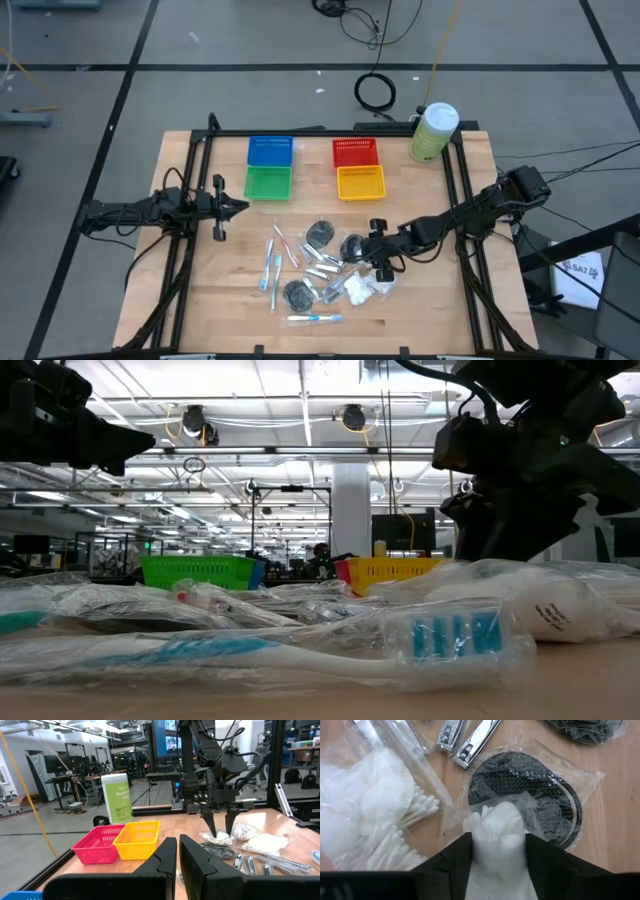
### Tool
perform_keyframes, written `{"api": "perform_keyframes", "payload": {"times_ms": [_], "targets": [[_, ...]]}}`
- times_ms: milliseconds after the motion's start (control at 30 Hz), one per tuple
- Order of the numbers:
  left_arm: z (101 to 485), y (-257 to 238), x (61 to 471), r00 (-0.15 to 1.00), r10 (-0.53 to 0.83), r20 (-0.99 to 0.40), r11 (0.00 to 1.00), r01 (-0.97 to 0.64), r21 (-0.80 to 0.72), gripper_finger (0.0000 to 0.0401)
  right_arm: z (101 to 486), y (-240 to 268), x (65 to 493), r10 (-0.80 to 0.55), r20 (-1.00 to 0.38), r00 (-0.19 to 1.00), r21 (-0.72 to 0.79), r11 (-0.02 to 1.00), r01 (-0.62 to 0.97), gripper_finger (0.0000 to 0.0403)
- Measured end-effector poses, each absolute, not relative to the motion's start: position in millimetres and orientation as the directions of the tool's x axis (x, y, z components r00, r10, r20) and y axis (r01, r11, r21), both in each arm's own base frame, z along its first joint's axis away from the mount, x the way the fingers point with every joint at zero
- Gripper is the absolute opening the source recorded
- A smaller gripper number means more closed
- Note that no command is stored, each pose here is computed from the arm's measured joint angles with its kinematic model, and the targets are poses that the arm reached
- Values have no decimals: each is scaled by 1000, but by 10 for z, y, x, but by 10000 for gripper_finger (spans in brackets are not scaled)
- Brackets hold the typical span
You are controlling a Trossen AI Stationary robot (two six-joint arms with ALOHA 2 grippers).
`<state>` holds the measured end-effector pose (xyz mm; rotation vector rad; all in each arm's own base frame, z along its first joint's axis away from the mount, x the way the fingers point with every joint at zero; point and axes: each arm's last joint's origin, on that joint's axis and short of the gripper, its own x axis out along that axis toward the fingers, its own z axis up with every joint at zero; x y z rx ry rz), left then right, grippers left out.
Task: Pick & Place Travel size toiletries
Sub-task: Put the cotton pack into the red bin
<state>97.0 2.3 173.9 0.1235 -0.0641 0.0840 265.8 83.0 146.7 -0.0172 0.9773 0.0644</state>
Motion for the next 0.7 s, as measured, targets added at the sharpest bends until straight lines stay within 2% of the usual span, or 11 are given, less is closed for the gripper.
{"api": "perform_keyframes", "payload": {"times_ms": [700], "targets": [[1739, 23, 970, 994, 80, 69, 989, -87, 120, 24, 1467, 830, 2658, 47, -829, 558, 0, 996, -84, 54]]}}
